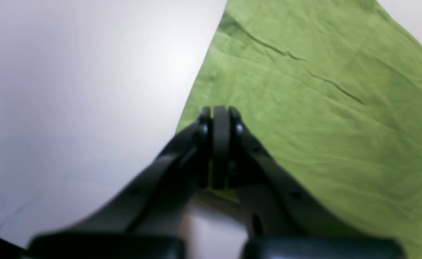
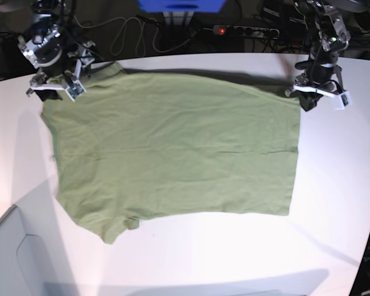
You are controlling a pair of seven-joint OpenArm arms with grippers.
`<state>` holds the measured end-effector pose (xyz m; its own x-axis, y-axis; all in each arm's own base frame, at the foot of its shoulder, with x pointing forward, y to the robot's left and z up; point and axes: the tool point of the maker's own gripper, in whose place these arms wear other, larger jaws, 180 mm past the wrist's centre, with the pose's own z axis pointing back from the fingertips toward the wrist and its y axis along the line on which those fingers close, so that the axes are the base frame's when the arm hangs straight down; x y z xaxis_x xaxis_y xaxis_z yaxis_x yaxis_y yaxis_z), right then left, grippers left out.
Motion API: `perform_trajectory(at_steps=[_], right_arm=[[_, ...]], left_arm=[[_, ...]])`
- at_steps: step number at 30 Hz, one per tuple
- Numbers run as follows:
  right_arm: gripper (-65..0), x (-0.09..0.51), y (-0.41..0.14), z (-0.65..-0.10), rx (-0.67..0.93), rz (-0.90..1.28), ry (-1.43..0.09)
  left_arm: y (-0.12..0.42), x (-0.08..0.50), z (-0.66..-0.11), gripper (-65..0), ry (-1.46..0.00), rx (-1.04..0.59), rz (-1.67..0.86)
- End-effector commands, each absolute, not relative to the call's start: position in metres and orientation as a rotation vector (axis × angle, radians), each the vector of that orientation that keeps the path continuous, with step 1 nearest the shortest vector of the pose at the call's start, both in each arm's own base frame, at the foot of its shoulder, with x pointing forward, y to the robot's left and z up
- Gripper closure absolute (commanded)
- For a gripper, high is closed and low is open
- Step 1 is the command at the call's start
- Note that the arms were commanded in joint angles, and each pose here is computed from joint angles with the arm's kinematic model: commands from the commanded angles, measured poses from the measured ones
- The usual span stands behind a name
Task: Fold the T-shirt properly
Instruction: 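Lift the held edge with both grippers and pull it toward the arms, then lay the held edge over the shirt body with both grippers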
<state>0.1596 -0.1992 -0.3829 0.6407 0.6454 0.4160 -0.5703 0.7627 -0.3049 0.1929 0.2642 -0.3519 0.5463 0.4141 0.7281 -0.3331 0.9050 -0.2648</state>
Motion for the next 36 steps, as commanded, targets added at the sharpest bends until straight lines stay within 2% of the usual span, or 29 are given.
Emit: perform_trajectory(at_steps=[1,10,13,17,23,29,36], right_arm=[[-47.3,0.161,-0.201,-0.379,-0.146,0.729,-0.539],[-47.1,0.161,-0.225,-0.394,-0.159,0.657,-0.494],[-43.3,0.158,-0.225,-0.399,-0.147,0.656,-0.483],[-30.1,0.158,-0.224,-0.4,-0.144,0.657,-0.483],[0.0,0.159,-0.224,-0.398,-0.146,0.658,-0.488],[-0.1,0.165,-0.223,-0.389,-0.16,0.666,-0.516],[-0.1,0.193,-0.216,-0.357,-0.214,0.688,-0.624]], left_arm=[[0.267,0.196,-0.343,0.0,-0.923,-0.095,0.437],[0.265,0.196,-0.343,0.0,-0.923,-0.098,0.436],[0.266,0.196,-0.342,0.0,-0.924,-0.096,0.438],[0.267,0.196,-0.342,0.0,-0.926,-0.094,0.438],[0.267,0.195,-0.342,0.0,-0.924,-0.095,0.439],[0.266,0.193,-0.341,0.0,-0.921,-0.093,0.435],[0.266,0.193,-0.341,0.0,-0.923,-0.092,0.435]])
